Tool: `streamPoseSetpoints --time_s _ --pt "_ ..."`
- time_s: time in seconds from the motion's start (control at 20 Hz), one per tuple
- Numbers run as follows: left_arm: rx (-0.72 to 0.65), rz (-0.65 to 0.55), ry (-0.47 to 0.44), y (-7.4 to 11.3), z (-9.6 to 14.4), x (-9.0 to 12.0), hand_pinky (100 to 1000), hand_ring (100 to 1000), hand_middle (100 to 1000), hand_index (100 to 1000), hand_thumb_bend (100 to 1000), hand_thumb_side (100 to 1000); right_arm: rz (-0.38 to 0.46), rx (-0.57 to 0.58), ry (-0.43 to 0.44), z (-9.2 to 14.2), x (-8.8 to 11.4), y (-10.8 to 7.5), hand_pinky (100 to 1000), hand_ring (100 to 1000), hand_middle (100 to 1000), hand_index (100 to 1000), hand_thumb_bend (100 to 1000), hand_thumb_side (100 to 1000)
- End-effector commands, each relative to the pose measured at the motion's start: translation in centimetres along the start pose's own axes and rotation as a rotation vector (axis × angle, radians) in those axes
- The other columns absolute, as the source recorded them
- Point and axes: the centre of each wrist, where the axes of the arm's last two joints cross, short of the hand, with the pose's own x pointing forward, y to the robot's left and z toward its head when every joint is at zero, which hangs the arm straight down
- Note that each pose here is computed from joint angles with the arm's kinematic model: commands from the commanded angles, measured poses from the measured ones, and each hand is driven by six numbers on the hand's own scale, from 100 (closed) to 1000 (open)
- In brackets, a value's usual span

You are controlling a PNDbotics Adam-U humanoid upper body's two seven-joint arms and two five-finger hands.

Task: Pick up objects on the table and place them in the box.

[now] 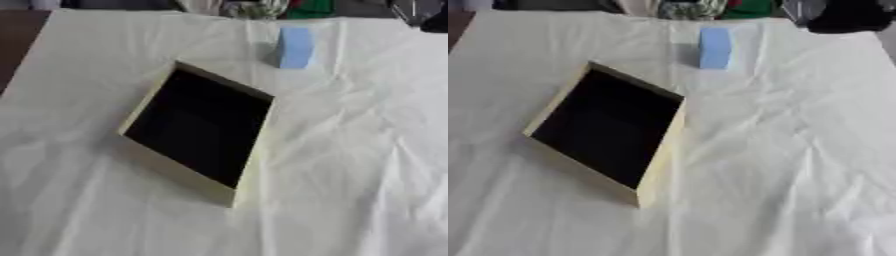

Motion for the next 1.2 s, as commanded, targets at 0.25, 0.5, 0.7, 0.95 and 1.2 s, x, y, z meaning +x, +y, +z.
streamPoseSetpoints --time_s 0.25,0.5,0.7,0.95,1.2 --pt "-0.018 0.003 -0.023 0.1 -0.4 0.6 681 501 418 716 308 106 0.022 0.086 0.008 -4.5 0.1 1.1 836 877 856 896 228 334" --pt "-0.015 -0.002 -0.024 0.2 -0.4 0.6 681 501 418 716 306 106 0.062 0.170 -0.027 -8.4 1.1 1.8 837 887 862 896 251 348" --pt "-0.010 -0.004 -0.027 0.3 -0.5 0.6 681 501 418 716 305 106 0.107 0.235 -0.069 -11.3 2.3 2.1 844 897 872 904 274 411" --pt "-0.002 -0.003 -0.032 0.3 -0.6 0.7 681 501 418 716 304 106 0.149 0.317 -0.093 -14.0 2.7 2.3 864 923 903 924 479 600" --pt "-0.003 -0.001 -0.030 0.2 -0.6 0.7 681 502 418 716 303 106 0.161 0.428 -0.084 -15.4 1.4 3.5 883 945 920 931 559 599"
